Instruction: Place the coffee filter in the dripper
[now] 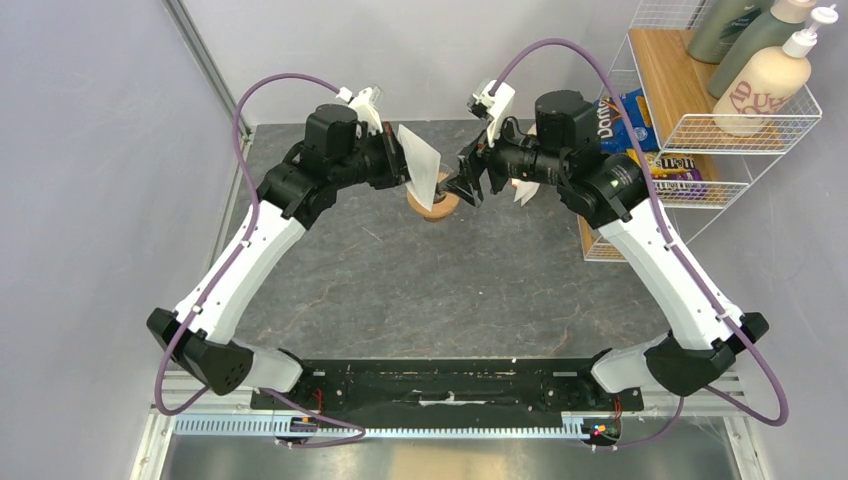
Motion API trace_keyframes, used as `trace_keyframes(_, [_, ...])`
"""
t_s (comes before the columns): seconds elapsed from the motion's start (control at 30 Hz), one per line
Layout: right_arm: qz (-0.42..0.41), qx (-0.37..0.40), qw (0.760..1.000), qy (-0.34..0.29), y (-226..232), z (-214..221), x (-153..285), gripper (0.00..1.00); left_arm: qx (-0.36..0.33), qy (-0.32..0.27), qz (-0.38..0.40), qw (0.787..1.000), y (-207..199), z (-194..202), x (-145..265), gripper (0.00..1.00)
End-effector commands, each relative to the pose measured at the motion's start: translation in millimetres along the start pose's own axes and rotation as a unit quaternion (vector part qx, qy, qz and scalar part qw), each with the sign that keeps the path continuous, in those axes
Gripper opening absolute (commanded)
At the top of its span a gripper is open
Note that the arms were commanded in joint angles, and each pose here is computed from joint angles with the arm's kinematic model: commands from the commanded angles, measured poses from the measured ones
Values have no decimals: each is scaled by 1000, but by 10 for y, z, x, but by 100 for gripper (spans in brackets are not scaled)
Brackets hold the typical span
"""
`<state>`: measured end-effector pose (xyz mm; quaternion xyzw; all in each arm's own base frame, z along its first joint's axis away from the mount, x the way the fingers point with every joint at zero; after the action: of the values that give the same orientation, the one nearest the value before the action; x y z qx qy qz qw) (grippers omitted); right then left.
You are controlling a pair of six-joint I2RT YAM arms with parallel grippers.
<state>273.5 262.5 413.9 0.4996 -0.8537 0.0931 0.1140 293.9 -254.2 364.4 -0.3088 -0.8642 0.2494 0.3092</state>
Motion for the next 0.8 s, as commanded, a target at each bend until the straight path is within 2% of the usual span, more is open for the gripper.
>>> trace_keyframes(0.0, [31, -53, 997, -34, 10, -204, -102, 85, 70, -40, -52, 995, 48, -201, -61, 2])
trace_keyframes(0.23, [72, -30, 996, -36, -25, -199, -351, 80, 109, -40, -41, 992, -14, -237, -139, 2])
trace_keyframes(0.33, [74, -24, 997, -27, -24, -149, -448, 76, 115, -44, -38, 992, -35, -255, -136, 2])
trace_keyframes(0.6, [86, 6, 996, 5, -59, 29, -586, 73, 123, -46, -28, 991, -71, -271, -133, 2])
trace_keyframes(0.77, [107, 22, 994, 13, -134, 46, -607, 66, 130, -41, -25, 990, -69, -244, -152, 2])
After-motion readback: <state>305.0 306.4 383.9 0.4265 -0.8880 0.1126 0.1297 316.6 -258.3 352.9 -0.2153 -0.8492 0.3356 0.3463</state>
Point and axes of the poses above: each gripper's point midway between its finger pads, its own x axis back along the fingers, its own y axis along the line the jaws close on, z = x × y, the point moved 2 cm from there along x, back along the fingers, and after that the axes turned 1 degree about x, right-handed, at the moved point
